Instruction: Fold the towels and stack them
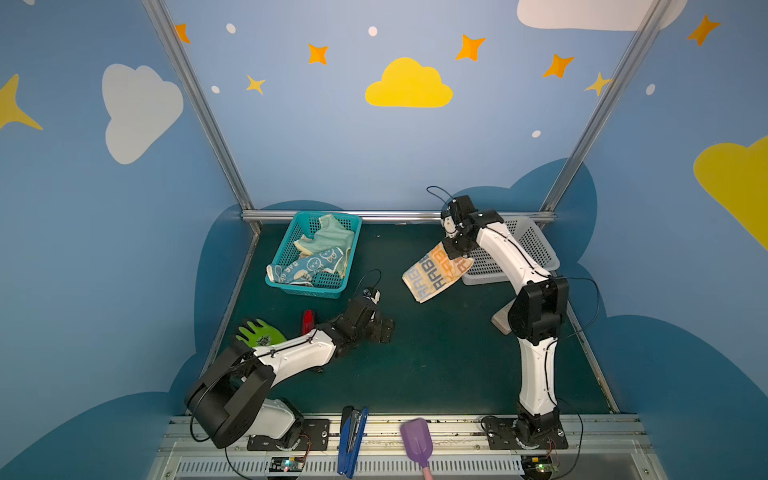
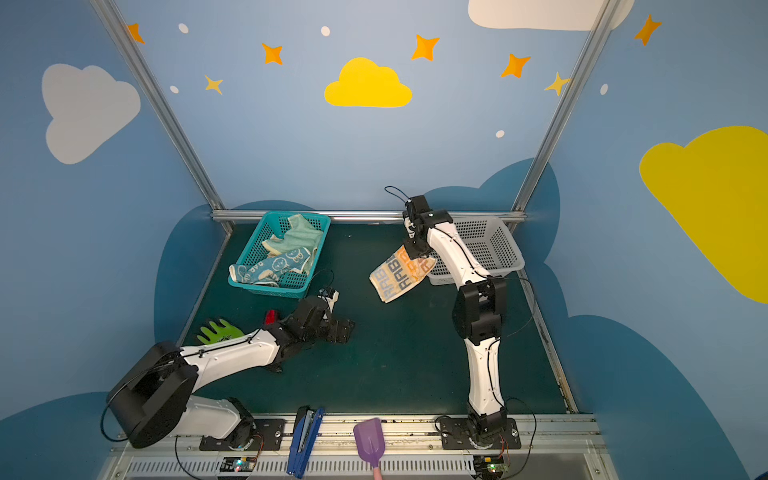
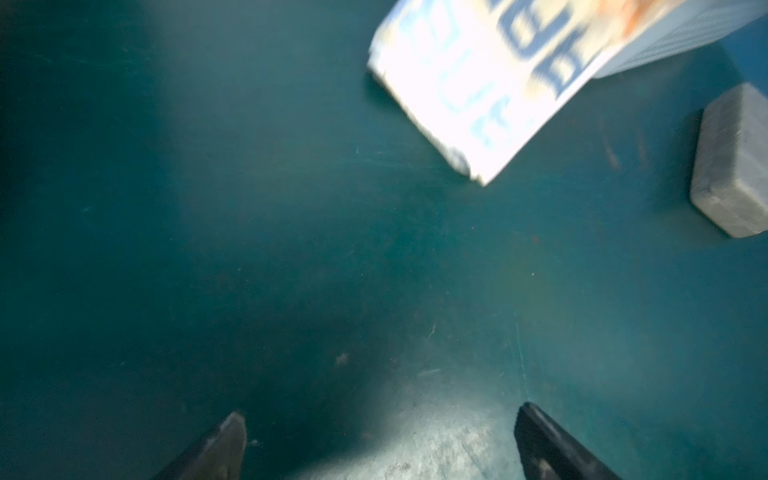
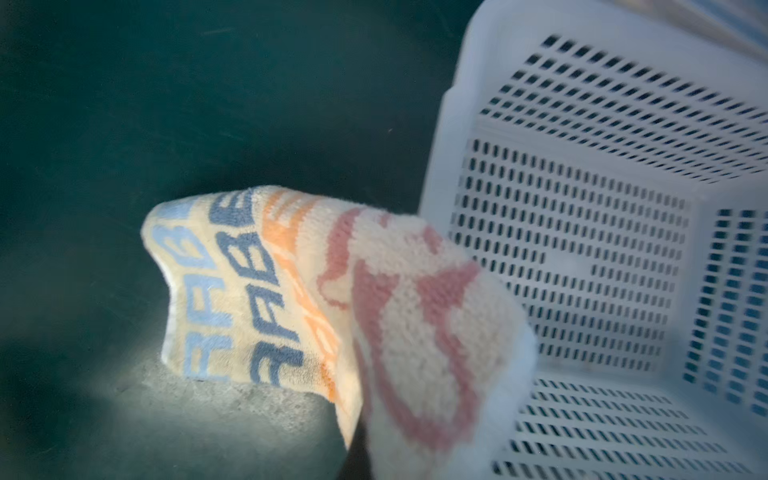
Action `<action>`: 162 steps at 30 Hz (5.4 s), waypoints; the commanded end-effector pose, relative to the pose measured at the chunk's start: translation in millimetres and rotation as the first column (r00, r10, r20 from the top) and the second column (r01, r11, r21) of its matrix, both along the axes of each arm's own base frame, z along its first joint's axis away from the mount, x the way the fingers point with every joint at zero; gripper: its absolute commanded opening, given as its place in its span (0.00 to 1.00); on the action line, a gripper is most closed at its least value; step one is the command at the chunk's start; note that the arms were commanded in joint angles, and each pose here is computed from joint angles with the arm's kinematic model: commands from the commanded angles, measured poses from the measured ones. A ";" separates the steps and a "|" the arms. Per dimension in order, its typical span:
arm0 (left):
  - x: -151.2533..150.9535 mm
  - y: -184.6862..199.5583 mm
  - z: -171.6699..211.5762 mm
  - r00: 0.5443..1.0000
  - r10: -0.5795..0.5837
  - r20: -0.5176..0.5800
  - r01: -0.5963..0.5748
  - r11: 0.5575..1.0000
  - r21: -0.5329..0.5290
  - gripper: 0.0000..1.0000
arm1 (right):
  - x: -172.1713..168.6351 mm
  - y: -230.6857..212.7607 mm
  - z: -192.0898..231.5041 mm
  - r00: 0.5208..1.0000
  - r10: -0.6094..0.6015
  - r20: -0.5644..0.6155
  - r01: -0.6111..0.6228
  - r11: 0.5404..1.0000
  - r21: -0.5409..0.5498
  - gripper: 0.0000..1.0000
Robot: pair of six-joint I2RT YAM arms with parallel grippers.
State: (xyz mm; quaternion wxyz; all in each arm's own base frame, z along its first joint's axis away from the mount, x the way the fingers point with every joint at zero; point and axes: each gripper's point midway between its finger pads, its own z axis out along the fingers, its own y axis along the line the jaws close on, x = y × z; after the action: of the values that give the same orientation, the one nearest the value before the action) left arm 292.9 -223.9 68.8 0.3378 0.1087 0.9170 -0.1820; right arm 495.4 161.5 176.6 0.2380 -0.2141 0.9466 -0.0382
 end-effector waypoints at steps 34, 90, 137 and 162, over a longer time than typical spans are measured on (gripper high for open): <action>14.7 -2.1 15.2 1.000 0.007 -0.003 -0.007 0.998 0.069 1.00 | 102.1 -207.2 -40.6 0.985 -0.118 0.126 0.125 0.991 -0.050 0.00; 175.8 213.4 42.4 0.745 0.662 -0.079 -0.650 0.747 0.137 0.89 | -104.3 80.6 24.5 0.932 0.097 0.349 -0.218 0.920 0.326 0.87; 116.4 73.4 271.1 0.939 0.097 0.331 -0.049 0.987 -0.151 0.04 | -161.8 107.3 -9.6 0.969 0.154 0.195 -0.219 0.901 0.376 0.86; 80.5 -36.7 113.8 0.992 -0.103 -0.075 0.083 0.969 -0.231 0.04 | -218.7 102.5 -17.0 0.946 0.238 0.218 -0.317 0.813 0.489 0.68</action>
State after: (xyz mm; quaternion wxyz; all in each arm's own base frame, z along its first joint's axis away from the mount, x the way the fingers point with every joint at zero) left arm 373.4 -255.6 183.0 0.3006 0.1075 0.8996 -0.2980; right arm 272.1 268.0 163.5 0.3663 -0.3053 0.8427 0.2500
